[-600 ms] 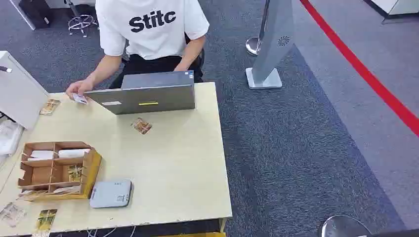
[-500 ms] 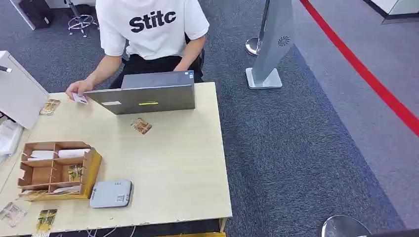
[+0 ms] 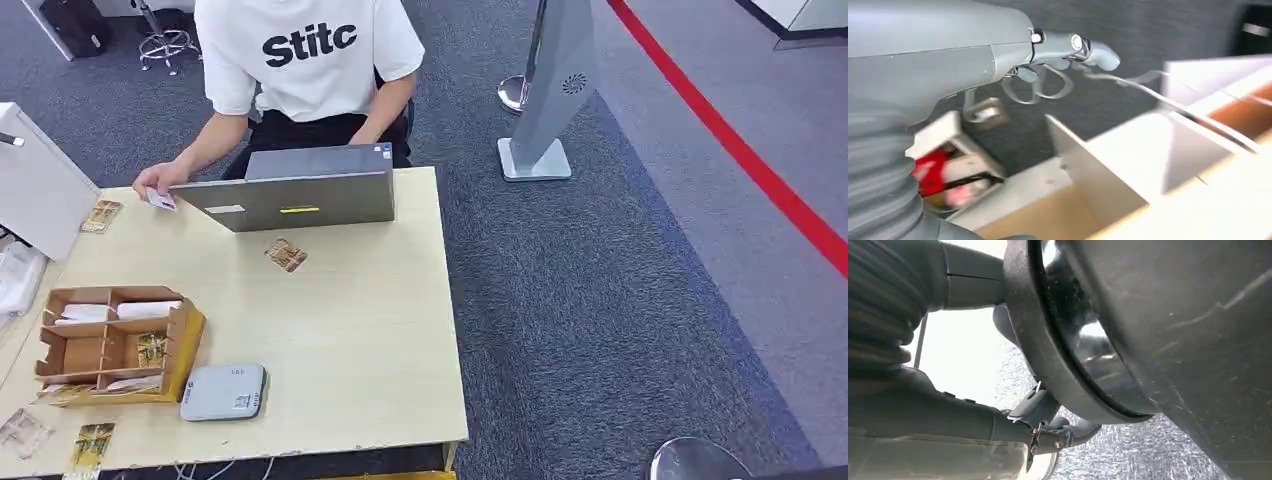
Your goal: Pass the card to the sensor for recognition and then transmit it.
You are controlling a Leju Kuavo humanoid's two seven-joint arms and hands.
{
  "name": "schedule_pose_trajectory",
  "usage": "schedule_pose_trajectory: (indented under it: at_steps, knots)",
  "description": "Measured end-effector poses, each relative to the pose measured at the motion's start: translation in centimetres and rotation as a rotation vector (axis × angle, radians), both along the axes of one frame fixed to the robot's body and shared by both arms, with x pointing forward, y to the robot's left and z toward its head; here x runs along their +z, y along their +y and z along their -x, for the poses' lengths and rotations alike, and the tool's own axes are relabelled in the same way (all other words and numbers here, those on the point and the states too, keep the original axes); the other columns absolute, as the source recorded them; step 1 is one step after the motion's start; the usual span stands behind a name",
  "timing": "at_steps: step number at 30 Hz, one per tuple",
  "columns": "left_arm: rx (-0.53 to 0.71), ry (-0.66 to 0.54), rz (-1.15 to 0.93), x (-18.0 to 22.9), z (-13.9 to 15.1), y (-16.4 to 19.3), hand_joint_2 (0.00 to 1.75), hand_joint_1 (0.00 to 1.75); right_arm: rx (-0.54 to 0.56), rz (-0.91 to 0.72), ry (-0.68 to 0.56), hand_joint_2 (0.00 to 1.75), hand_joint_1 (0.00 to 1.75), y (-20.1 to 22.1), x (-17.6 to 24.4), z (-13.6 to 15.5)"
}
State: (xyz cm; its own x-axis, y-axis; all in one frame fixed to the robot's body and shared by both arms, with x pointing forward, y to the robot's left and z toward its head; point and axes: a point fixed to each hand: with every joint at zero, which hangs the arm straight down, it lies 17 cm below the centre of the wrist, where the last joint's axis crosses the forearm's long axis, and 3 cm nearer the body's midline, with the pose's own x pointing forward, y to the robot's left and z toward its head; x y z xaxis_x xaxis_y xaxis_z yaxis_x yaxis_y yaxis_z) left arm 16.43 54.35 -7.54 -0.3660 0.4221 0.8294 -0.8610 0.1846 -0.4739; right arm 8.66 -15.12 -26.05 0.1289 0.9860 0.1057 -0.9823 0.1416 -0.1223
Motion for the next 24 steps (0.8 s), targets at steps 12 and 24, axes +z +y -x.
schedule_pose_trajectory:
  at_steps: [12, 24]
  knots:
    - [-0.032, -0.061, -0.253, 5.7, -2.1, 1.3, 1.75, 0.00, -0.001, -0.001, -0.007, 1.75, 0.00, 0.1, 0.0, 0.0]
    - [-0.038, -0.068, -0.576, 17.0, -4.3, 0.8, 1.75, 0.00, -0.016, 0.004, -0.005, 1.75, 0.00, -0.1, -0.1, 0.1]
